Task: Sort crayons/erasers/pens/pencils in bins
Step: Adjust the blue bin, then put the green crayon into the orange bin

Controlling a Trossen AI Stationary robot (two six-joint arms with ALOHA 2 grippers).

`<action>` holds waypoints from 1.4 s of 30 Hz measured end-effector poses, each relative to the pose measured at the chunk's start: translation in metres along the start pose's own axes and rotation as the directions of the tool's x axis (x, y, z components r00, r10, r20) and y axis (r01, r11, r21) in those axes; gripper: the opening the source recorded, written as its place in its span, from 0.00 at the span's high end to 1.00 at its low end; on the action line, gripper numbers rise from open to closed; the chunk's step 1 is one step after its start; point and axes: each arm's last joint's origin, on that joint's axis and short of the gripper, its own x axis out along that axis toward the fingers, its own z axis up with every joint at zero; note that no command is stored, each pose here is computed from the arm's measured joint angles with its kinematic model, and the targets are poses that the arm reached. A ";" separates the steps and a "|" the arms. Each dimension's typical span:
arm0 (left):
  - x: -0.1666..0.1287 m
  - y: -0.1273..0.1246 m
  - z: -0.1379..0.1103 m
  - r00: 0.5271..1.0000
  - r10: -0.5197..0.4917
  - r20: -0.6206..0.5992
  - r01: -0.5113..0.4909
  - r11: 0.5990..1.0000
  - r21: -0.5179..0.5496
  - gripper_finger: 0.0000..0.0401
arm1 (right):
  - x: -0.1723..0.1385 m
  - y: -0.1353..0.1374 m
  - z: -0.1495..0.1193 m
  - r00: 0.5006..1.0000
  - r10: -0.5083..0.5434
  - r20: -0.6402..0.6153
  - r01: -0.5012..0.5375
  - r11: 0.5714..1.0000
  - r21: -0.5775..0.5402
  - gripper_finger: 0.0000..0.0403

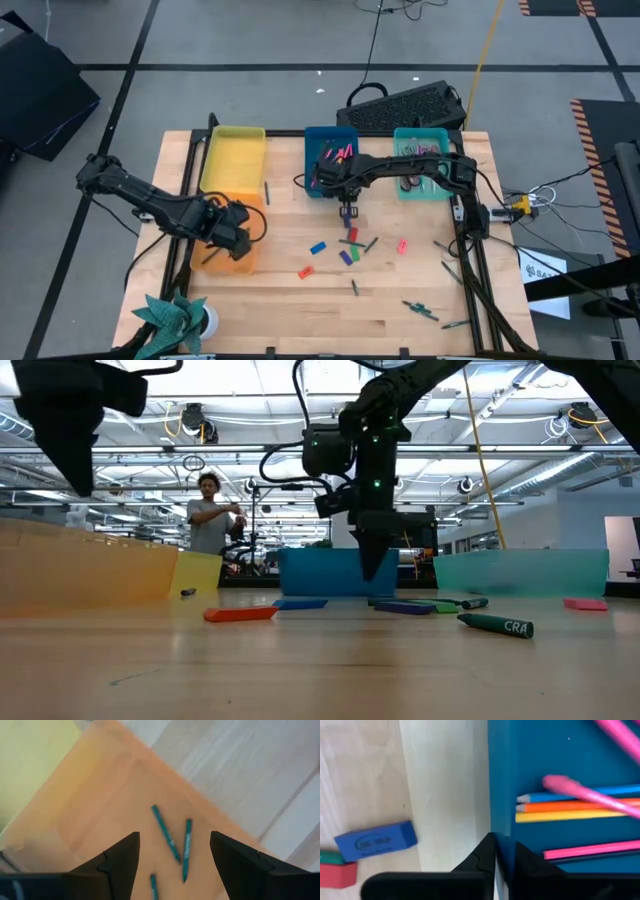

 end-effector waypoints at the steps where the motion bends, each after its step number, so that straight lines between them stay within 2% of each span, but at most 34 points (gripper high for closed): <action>1: 0.000 -0.001 0.001 1.000 -0.010 0.015 0.010 1.000 -0.008 0.39 | 0.000 0.000 0.000 1.000 -0.001 -0.001 0.001 1.000 0.005 0.95; 6: 0.000 -0.005 0.006 0.997 -0.053 0.056 0.056 0.997 -0.055 0.39 | 0.000 0.000 0.000 1.000 -0.005 0.002 0.005 1.000 -0.012 0.86; 10: 0.004 0.001 0.015 0.998 -0.063 0.014 0.064 0.987 -0.146 0.39 | -0.012 0.002 -0.001 1.000 -0.013 0.027 0.014 1.000 -0.013 0.75; 14: 0.006 0.011 0.030 0.997 -0.081 -0.005 0.079 0.982 -0.174 0.39 | -0.044 0.002 -0.004 0.992 -0.046 0.114 0.045 0.999 0.010 0.64; 17: 0.002 0.012 0.048 0.990 -0.130 0.055 0.138 0.973 -0.185 0.39 | -0.073 0.003 -0.008 0.974 -0.117 0.195 0.110 0.993 0.050 0.58; 20: -0.003 0.005 0.070 0.972 -0.188 0.144 0.210 0.964 -0.164 0.39 | -0.103 0.000 -0.016 0.944 -0.176 0.281 0.141 0.980 0.141 0.53; 23: -0.005 -0.005 0.094 0.958 -0.204 0.200 0.238 0.957 -0.167 0.39 | -0.129 -0.002 -0.026 0.916 -0.193 0.352 0.110 0.964 0.244 0.50; 27: 0.008 -0.007 0.122 0.982 -0.068 0.175 0.115 0.954 -0.276 0.39 | -0.160 0.000 -0.040 0.875 -0.229 0.426 0.091 0.943 0.320 0.47; 32: 0.042 0.005 0.147 0.990 0.087 0.108 -0.034 0.908 -0.418 0.39 | -0.190 0.012 -0.055 0.827 -0.269 0.494 0.087 0.929 0.360 0.47; 35: 0.063 0.015 0.156 0.992 0.119 0.040 -0.085 0.872 -0.482 0.39 | -0.201 0.023 -0.062 0.812 -0.278 0.513 0.074 0.921 0.382 0.48; 42: 0.099 0.032 0.170 0.987 0.150 -0.057 -0.154 0.786 -0.599 0.39 | -0.211 0.059 -0.063 0.789 -0.257 0.558 0.058 0.936 0.348 0.51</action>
